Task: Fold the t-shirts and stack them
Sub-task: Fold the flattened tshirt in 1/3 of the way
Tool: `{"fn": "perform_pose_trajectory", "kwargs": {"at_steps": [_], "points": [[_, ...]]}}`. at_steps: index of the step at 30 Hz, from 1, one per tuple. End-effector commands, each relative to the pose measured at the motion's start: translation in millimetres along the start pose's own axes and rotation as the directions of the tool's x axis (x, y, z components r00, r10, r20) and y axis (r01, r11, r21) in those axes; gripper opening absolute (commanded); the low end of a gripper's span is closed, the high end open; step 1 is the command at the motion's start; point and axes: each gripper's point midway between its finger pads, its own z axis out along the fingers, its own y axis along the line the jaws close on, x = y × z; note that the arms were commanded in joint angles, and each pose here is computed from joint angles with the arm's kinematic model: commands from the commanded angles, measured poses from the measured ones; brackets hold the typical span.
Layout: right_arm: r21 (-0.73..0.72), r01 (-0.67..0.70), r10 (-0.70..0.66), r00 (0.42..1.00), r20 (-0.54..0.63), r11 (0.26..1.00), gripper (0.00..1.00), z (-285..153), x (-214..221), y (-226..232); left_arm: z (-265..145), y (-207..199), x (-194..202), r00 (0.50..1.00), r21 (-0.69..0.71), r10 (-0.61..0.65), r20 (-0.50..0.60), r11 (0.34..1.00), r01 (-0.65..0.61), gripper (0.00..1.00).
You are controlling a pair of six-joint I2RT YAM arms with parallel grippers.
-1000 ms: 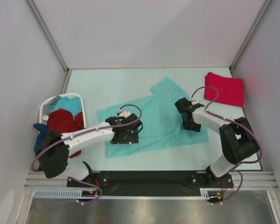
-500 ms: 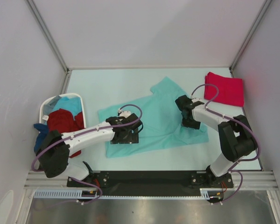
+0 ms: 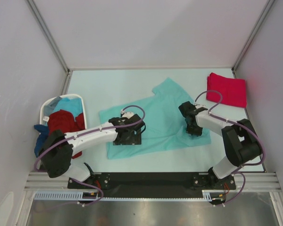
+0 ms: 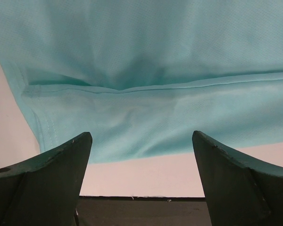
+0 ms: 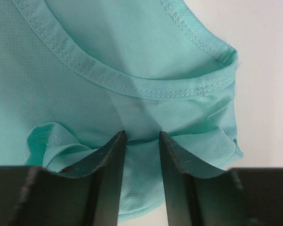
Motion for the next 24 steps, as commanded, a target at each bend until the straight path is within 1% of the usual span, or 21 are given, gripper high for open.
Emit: {"fn": "perform_pose_trajectory", "kwargs": {"at_steps": [1,4,9,11,12,13,15,17,24], "points": [[-0.005,-0.008,0.008,1.0,0.002,1.0,0.28,-4.7,4.1,-5.1,-7.1,-15.2,-12.5,1.0,0.046,0.01,0.029,0.999,-0.012,0.94],[-0.002,-0.009,0.009,1.0,0.008,1.0,0.2,-5.9,2.8,-5.6,-6.7,-16.3,-12.6,1.0,0.048,0.012,0.027,0.999,-0.013,0.94],[-0.004,-0.019,0.02,0.999,0.049,1.0,0.2,-16.9,-7.3,-5.0,-6.4,-16.2,-12.4,1.0,0.047,0.014,0.026,0.999,-0.015,0.94],[-0.006,-0.026,0.026,0.997,0.071,1.0,0.23,-23.1,-13.8,-3.8,-6.0,-16.3,-12.0,1.0,0.046,0.017,0.023,0.999,-0.018,0.94],[-0.016,-0.03,0.031,0.996,0.085,0.999,0.27,-27.6,-16.9,-2.9,-6.0,-16.6,-12.2,1.0,0.047,0.016,0.024,0.999,-0.017,0.94],[-0.024,-0.033,0.035,0.995,0.092,0.999,0.34,-30.4,-19.0,-1.7,-5.7,-16.2,-11.8,1.0,0.046,0.017,0.023,0.999,-0.018,0.94],[-0.05,-0.037,0.043,0.992,0.118,0.998,0.41,-40.8,-25.3,1.8,-6.1,-17.0,-12.3,1.0,0.05,0.017,0.025,0.999,-0.018,0.94],[-0.06,-0.038,0.045,0.991,0.123,0.997,0.43,-45.6,-26.8,3.8,-6.0,-17.3,-12.5,1.0,0.05,0.017,0.025,0.999,-0.018,0.94],[-0.074,-0.011,0.019,0.994,0.111,0.997,0.44,-46.8,-17.3,16.6,-6.0,-17.6,-11.0,1.0,0.056,0.02,0.02,0.998,-0.021,0.94]]}}
